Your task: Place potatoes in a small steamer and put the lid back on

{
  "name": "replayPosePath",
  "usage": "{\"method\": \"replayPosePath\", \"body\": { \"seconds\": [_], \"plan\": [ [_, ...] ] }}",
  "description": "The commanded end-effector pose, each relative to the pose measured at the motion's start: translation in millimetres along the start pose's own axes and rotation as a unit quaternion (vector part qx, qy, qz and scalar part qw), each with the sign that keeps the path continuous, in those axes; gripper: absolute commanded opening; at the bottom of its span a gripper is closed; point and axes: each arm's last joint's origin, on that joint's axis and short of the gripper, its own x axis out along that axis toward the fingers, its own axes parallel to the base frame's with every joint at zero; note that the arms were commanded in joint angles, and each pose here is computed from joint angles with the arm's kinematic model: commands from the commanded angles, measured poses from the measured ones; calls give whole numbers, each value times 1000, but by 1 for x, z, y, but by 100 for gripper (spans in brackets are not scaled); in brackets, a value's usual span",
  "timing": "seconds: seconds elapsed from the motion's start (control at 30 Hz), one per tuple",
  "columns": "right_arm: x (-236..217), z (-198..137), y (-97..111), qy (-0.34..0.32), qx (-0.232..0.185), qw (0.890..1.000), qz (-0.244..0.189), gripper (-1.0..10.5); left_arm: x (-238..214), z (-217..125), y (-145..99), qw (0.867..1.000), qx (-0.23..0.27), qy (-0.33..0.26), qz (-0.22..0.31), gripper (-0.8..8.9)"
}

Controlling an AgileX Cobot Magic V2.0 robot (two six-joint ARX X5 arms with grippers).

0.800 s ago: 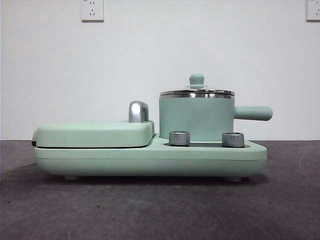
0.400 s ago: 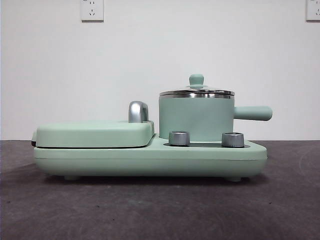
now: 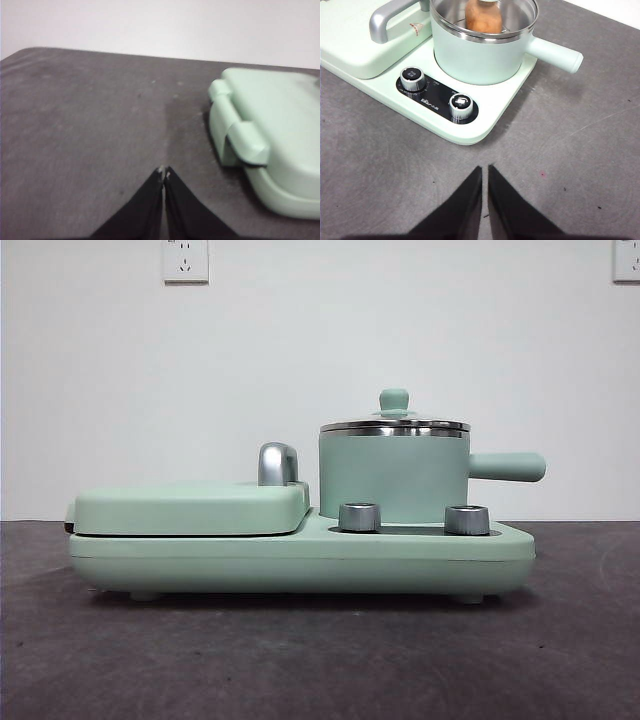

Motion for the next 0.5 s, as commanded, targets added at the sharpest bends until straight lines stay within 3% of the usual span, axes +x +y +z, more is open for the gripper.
{"method": "replayPosePath", "body": {
  "seconds": [0.03,0.5],
  "plan": [
    [-2,3,0,-9,-3,1000,0,16,2,-4,2,1000,-6,-3,11,6],
    [-2,8,0,-32,-3,999,-2,16,2,-5,3,1000,-8,4,15,6]
  ]
}}
